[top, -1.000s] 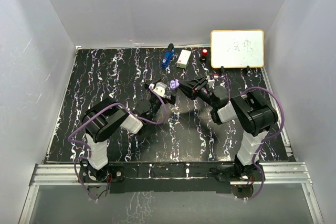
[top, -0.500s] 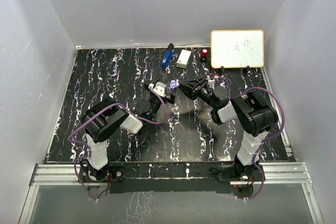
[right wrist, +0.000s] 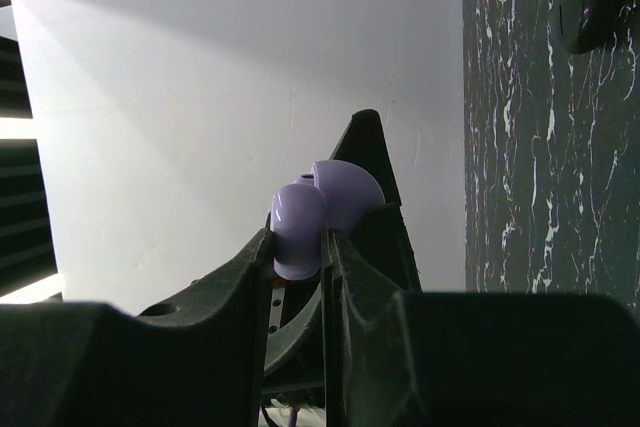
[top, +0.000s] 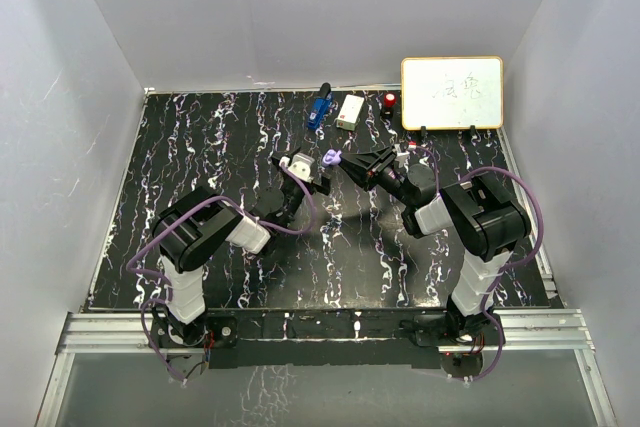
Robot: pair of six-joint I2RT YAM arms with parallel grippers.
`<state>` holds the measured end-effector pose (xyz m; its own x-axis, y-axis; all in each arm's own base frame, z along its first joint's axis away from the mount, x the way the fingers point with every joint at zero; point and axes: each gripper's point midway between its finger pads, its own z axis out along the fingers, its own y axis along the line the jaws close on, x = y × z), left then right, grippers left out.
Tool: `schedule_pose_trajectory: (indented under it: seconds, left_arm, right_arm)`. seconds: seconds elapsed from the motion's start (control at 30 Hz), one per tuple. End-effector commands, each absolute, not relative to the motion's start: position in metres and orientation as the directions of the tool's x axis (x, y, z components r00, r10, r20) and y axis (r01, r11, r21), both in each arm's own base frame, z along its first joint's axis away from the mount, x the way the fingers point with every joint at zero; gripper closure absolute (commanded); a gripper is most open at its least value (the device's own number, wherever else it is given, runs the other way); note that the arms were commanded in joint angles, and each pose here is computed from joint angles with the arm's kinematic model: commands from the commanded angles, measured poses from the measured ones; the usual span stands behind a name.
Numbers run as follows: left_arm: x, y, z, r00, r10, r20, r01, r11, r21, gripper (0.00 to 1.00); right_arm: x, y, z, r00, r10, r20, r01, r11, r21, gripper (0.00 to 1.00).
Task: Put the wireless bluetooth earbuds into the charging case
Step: Close the charging case.
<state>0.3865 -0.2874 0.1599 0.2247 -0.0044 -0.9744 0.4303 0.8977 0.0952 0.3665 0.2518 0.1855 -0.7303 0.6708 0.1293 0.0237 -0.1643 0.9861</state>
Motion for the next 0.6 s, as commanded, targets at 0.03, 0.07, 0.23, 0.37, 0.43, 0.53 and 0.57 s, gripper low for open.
schedule_pose_trajectory:
  seconds: [0.03,0.07,0.23,0.37,0.43,0.53,0.57]
  left_arm:
    - [0.383,-0.272,0.232,0.398,-0.154,-0.904,0.393,0.92,0.016,0.01]
    - [0.3828,-0.2725,0.2309,0.395,-0.155,-0.906,0.395,0.919,0.015,0.01]
    - [0.3835,-0.2738,0.2309,0.394,-0.16,-0.905,0.4,0.916,0.012,0.01]
    - [0.383,-0.275,0.2311,0.393,-0.165,-0.905,0.406,0.914,0.01,0.01]
    - [0.3831,-0.2751,0.2311,0.393,-0.165,-0.905,0.407,0.914,0.01,0.01]
    - [0.383,-0.276,0.229,0.391,-0.161,-0.906,0.41,0.912,0.015,0.01]
    - [0.3831,-0.2759,0.2286,0.391,-0.158,-0.907,0.409,0.913,0.018,0.01]
  right_arm:
    - [0.3606,0.2491,0.2063,-0.737,0.671,0.081,-0.054,-0.178,0.983,1.0]
    - [0.361,0.2489,0.2059,-0.736,0.672,0.082,-0.053,-0.178,0.983,1.0]
    - [0.3615,0.2488,0.2071,-0.736,0.672,0.081,-0.055,-0.179,0.982,1.0]
    - [0.3611,0.2492,0.2073,-0.737,0.671,0.079,-0.057,-0.178,0.982,1.0]
    - [0.3615,0.2491,0.208,-0.737,0.672,0.077,-0.06,-0.178,0.982,1.0]
    - [0.3613,0.2489,0.2082,-0.737,0.672,0.078,-0.059,-0.178,0.982,1.0]
    - [0.3613,0.2492,0.2079,-0.737,0.671,0.076,-0.059,-0.176,0.983,1.0]
